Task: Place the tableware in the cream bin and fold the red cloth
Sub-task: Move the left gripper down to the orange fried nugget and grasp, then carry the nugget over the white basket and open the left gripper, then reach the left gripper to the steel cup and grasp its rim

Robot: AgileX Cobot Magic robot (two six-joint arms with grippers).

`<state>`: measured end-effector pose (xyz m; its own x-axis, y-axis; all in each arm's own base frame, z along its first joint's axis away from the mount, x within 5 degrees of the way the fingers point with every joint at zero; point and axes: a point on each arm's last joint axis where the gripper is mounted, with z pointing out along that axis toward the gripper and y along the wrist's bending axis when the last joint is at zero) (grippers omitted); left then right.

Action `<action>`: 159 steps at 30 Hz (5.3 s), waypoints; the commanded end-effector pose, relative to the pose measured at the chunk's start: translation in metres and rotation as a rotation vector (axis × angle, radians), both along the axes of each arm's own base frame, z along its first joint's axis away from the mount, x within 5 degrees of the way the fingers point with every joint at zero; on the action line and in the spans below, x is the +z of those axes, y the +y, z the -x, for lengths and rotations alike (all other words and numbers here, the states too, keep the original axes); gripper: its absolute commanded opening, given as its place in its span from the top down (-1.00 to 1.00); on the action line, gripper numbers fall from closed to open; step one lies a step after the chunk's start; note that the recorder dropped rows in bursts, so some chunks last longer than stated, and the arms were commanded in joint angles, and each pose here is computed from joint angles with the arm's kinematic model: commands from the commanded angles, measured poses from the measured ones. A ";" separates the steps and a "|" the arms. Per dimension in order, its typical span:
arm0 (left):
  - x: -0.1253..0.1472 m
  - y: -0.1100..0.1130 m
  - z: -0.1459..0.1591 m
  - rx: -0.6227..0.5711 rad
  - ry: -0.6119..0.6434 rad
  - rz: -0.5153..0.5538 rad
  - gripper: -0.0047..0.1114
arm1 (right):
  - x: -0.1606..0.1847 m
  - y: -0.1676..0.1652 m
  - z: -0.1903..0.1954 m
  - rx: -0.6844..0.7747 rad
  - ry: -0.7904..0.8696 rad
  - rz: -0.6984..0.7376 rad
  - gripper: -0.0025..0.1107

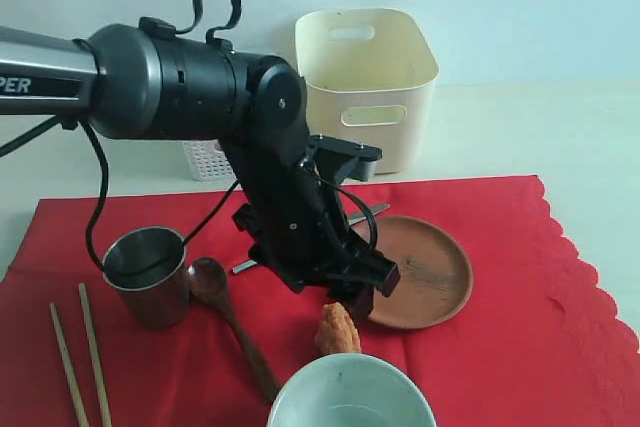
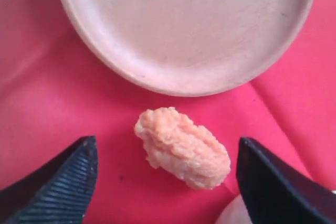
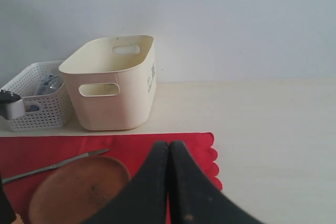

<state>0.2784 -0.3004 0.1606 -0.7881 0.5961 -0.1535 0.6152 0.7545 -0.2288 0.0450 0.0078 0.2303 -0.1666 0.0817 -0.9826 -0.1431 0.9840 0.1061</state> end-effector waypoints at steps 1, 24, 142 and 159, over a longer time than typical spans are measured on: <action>-0.010 -0.003 0.001 0.021 0.023 0.004 -0.31 | 0.000 0.000 0.000 0.000 -0.008 -0.001 0.96; -0.039 -0.003 0.003 -0.033 0.094 -0.047 0.48 | 0.000 0.001 0.000 0.005 -0.006 -0.022 0.96; 0.077 0.214 0.027 0.434 -0.308 0.007 -0.22 | 0.000 0.001 0.000 0.005 -0.006 -0.022 0.96; 0.025 0.196 -0.031 0.412 -0.161 -0.074 -0.22 | 0.000 0.001 0.000 0.005 -0.006 -0.022 0.96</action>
<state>0.3053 -0.1028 0.1915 -0.9259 0.2495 -0.2836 0.2835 0.9551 -0.0854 0.0449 0.0085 0.2303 -0.1700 0.1002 -0.9803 -0.1476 0.9810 0.1259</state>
